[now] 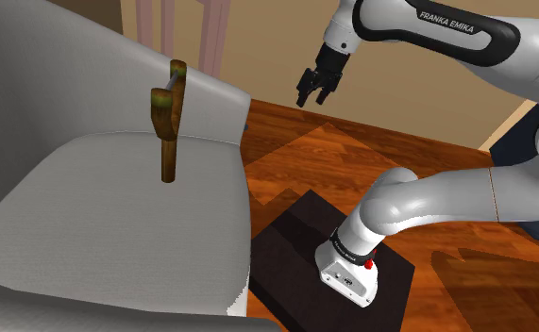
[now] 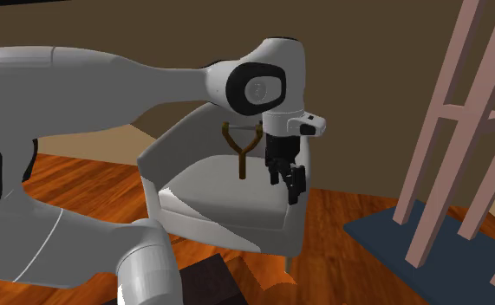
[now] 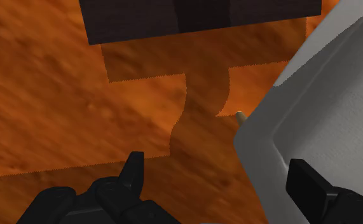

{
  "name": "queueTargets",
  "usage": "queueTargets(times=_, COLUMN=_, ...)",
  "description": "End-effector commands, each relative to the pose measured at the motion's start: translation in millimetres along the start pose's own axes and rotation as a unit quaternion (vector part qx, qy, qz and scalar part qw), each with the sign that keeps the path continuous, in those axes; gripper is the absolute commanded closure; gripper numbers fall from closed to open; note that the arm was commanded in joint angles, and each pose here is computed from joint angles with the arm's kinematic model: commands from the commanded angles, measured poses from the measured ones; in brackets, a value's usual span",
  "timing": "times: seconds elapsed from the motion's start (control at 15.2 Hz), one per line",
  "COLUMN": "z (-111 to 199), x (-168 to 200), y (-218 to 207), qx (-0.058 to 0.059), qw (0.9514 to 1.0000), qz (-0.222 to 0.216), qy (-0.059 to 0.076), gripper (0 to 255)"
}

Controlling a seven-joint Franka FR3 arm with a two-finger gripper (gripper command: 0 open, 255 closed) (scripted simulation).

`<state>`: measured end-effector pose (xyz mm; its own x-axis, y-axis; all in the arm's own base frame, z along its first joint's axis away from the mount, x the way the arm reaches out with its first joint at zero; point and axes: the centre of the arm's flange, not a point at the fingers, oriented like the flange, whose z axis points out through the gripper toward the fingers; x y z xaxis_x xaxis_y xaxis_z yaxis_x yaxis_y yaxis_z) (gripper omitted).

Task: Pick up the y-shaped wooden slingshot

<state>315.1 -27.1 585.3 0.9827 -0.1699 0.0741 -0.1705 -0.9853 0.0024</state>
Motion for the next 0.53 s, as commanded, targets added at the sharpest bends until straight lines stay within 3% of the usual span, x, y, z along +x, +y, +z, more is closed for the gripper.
queueTargets(times=0.0, z=0.0, x=0.0, y=0.0, qx=0.000, qw=1.0000, qz=0.000, qy=0.000, gripper=0)
queueTargets(times=0.46, z=-23.5, x=21.6, y=-89.2, qx=-0.009, qw=0.9999, qz=-0.005, qy=0.002, gripper=0)
